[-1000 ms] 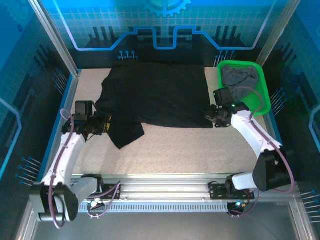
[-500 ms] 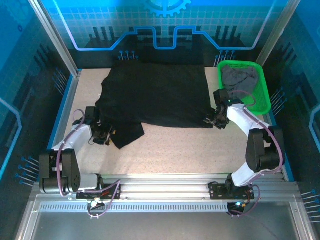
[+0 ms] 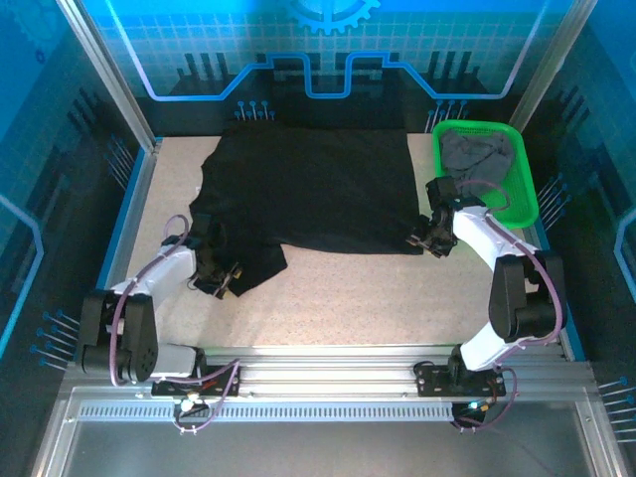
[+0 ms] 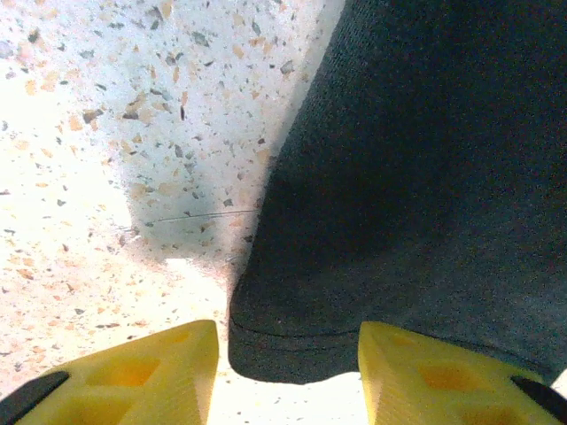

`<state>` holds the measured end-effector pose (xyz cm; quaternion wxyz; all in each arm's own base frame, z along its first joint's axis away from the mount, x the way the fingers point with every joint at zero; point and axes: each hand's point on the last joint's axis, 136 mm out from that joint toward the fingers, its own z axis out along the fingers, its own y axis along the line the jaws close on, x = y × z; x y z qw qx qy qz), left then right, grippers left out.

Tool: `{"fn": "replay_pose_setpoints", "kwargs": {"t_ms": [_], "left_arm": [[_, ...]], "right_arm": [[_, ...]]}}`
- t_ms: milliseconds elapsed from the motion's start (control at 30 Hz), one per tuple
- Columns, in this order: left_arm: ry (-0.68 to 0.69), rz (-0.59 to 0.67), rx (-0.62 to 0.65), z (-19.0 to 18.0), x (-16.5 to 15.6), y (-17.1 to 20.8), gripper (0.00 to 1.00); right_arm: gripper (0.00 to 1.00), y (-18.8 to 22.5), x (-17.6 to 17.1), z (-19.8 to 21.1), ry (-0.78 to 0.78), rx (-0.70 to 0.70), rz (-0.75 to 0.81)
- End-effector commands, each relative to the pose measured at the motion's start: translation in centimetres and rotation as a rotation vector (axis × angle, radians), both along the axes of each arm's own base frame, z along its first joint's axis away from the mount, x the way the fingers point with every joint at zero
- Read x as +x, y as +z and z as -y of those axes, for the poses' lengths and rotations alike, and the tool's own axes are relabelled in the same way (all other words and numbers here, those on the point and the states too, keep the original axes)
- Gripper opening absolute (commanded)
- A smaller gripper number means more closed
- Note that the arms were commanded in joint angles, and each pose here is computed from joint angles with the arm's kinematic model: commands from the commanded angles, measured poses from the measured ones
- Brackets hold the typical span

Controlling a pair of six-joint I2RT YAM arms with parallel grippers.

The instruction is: Fold and stack the t-shirts

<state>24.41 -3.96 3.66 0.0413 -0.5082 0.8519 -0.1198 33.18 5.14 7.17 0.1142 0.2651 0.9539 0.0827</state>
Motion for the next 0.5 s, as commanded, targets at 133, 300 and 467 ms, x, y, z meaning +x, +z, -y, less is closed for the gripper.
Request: {"fn": "replay_pose_setpoints", "kwargs": {"t_ms": [133,300,467], "left_arm": [[0.029,-0.004,-0.057,1.6,1.5,-2.6,0.45],[-0.008,-0.035,0.0,1.4,1.3,-2.9,0.0],[-0.03,-0.02,0.112,-0.8,-2.6,0.4,0.0]], "right_arm": [[0.43,1.3,-0.1,0.2,-0.015,0.013,0.017],[0.43,1.0,-0.7,1.0,-0.074,0.019,0.023],[0.41,0.0,-2.0,2.0,-0.168,0.046,0.014]]}}
